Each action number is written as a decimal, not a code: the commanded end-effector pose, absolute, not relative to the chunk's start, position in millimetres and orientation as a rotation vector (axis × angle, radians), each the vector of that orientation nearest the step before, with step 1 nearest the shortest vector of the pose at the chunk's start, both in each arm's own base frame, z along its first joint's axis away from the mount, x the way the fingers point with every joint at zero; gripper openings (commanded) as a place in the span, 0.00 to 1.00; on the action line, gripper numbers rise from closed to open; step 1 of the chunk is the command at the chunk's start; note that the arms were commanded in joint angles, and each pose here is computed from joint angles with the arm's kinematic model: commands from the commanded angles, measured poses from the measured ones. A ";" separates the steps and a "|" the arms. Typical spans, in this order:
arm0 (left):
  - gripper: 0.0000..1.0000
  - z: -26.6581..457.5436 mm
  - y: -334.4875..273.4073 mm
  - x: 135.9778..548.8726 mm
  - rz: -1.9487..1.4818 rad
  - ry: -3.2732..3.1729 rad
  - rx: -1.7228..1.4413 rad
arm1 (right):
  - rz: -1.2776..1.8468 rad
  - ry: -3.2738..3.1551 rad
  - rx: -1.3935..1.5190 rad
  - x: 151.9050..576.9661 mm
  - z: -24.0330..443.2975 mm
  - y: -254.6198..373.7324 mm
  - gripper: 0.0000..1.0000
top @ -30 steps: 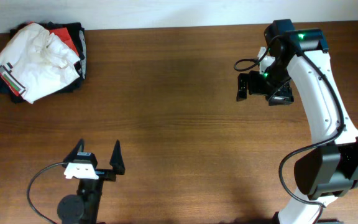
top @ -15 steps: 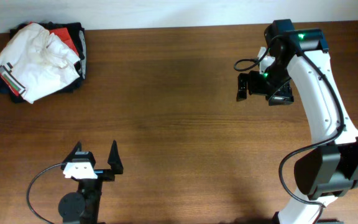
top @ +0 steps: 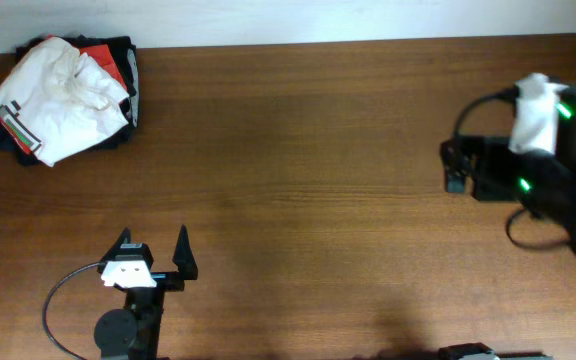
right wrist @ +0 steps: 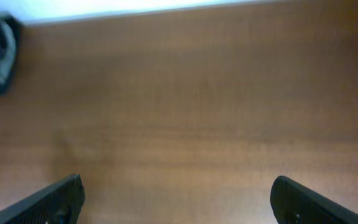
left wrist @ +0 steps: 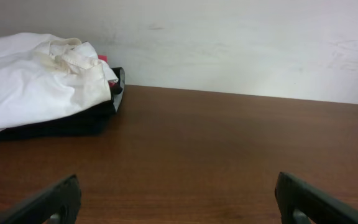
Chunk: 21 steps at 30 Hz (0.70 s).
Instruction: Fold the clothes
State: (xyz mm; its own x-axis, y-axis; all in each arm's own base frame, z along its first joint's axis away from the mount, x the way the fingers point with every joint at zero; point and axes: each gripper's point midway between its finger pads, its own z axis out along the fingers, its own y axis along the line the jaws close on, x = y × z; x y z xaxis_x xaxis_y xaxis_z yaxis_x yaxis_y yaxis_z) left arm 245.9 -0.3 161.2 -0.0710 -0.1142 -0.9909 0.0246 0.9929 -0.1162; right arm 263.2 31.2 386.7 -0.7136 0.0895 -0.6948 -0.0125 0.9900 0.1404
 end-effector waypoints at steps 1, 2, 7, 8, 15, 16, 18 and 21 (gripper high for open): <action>0.99 158.9 -0.3 245.9 -0.119 1.638 -0.077 | 0.145 2.178 0.029 227.7 411.2 23.9 0.99; 0.99 158.9 -0.3 245.9 -0.119 1.638 -0.077 | 0.149 2.136 0.028 221.8 407.6 23.5 0.99; 0.99 158.9 -0.3 245.9 -0.119 1.638 -0.077 | 0.229 1.978 -0.020 203.1 286.4 33.4 0.99; 0.99 158.9 -0.3 245.9 -0.119 1.638 -0.077 | 0.237 1.934 -0.028 203.6 274.1 34.8 0.99; 0.99 158.9 -0.3 245.9 -0.119 1.638 -0.077 | 0.274 1.463 -0.062 230.1 236.7 41.3 0.99; 0.99 158.9 -0.3 245.9 -0.119 1.638 -0.077 | 0.273 1.434 -0.064 232.8 234.1 41.5 0.99; 0.99 158.9 -0.3 245.9 -0.119 1.638 -0.077 | 0.270 1.390 -0.062 237.0 226.5 41.0 0.99; 0.99 158.9 -0.3 245.9 -0.120 1.638 -0.078 | 0.231 1.423 -0.024 241.5 212.1 33.1 0.99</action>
State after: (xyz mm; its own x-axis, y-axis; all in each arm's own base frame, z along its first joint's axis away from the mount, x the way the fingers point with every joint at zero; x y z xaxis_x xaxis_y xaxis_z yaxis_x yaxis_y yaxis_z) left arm 245.8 0.4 161.6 -0.0683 -0.1175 -0.9907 0.0204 0.9927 -0.1191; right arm 240.4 38.4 216.5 0.1363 0.1431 -0.9803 -0.2053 0.9721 0.1134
